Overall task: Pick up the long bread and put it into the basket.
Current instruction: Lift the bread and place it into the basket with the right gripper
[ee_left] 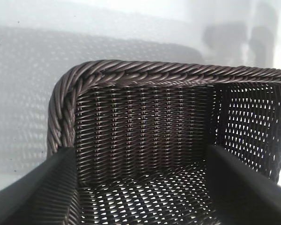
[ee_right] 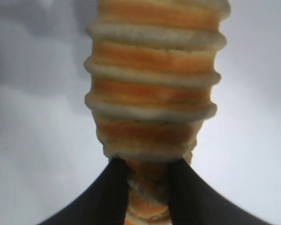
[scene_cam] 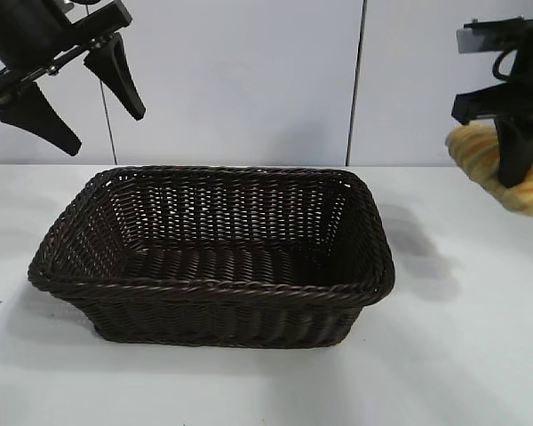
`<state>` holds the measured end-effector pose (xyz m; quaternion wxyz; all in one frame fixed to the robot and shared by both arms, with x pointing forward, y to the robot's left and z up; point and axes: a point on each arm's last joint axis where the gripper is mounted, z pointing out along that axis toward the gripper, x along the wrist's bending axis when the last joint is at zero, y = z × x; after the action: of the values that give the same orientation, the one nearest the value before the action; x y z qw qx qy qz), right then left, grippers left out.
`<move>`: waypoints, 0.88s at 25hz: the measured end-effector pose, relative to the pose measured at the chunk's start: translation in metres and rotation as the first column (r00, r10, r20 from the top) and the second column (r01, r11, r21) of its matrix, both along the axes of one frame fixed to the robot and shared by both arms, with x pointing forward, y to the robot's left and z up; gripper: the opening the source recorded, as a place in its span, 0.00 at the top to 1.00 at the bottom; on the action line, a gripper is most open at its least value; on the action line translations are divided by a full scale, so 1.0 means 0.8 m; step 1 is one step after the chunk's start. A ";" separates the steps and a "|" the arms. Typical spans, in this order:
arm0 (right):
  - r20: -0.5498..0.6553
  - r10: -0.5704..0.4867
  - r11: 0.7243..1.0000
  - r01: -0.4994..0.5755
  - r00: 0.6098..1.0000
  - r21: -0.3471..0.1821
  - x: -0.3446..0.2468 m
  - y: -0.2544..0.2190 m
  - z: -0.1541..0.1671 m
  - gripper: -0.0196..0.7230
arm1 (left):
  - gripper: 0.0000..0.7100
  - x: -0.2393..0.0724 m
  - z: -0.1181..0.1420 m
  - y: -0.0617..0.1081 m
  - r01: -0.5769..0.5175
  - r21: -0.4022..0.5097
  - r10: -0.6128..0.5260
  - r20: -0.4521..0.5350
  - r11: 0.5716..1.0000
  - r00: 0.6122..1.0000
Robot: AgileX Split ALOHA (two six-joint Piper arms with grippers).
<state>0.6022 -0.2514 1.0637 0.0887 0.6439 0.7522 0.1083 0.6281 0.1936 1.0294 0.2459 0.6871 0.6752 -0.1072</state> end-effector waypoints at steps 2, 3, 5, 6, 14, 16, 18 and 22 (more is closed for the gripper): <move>0.003 0.010 1.000 -0.010 1.000 0.002 0.000 0.004 0.002 0.71 | 0.22 0.000 0.000 0.000 0.001 0.000 -0.001 0.000 1.000 1.000; -0.003 0.022 1.000 -0.022 1.000 0.001 -0.001 0.008 0.002 0.71 | 0.22 0.000 0.000 0.000 0.001 0.000 -0.001 0.000 1.000 1.000; -0.006 0.056 0.998 -0.056 0.998 -0.001 -0.004 0.022 0.001 0.71 | 0.22 0.000 0.000 0.000 0.001 0.000 -0.001 0.000 1.000 1.000; -0.004 0.079 0.997 -0.079 0.997 -0.001 -0.005 0.032 0.001 0.71 | 0.22 0.000 0.000 0.000 0.001 0.000 -0.001 0.000 1.000 1.000; 0.019 0.282 0.959 -0.282 0.959 0.007 -0.032 0.124 0.002 0.71 | 0.22 0.000 0.000 0.000 0.002 0.000 -0.002 0.000 1.000 1.000; 0.042 0.329 0.944 -0.330 0.943 0.013 -0.040 0.146 0.003 0.71 | 0.22 0.000 0.000 0.000 0.003 0.000 -0.003 -0.001 1.000 1.000; 0.069 0.372 0.927 -0.374 0.925 0.017 -0.048 0.167 0.004 0.71 | 0.22 0.000 0.000 0.000 0.003 0.000 -0.003 -0.001 1.000 1.000; 0.091 0.443 0.895 -0.447 0.892 0.017 -0.058 0.197 0.000 0.72 | 0.22 0.000 0.000 0.000 0.003 0.000 -0.003 -0.001 1.000 1.000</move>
<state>0.5559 -0.0940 1.0635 0.0813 0.4511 0.8730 0.1669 0.6280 0.1935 1.0293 0.2454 0.6880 0.6744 -0.1076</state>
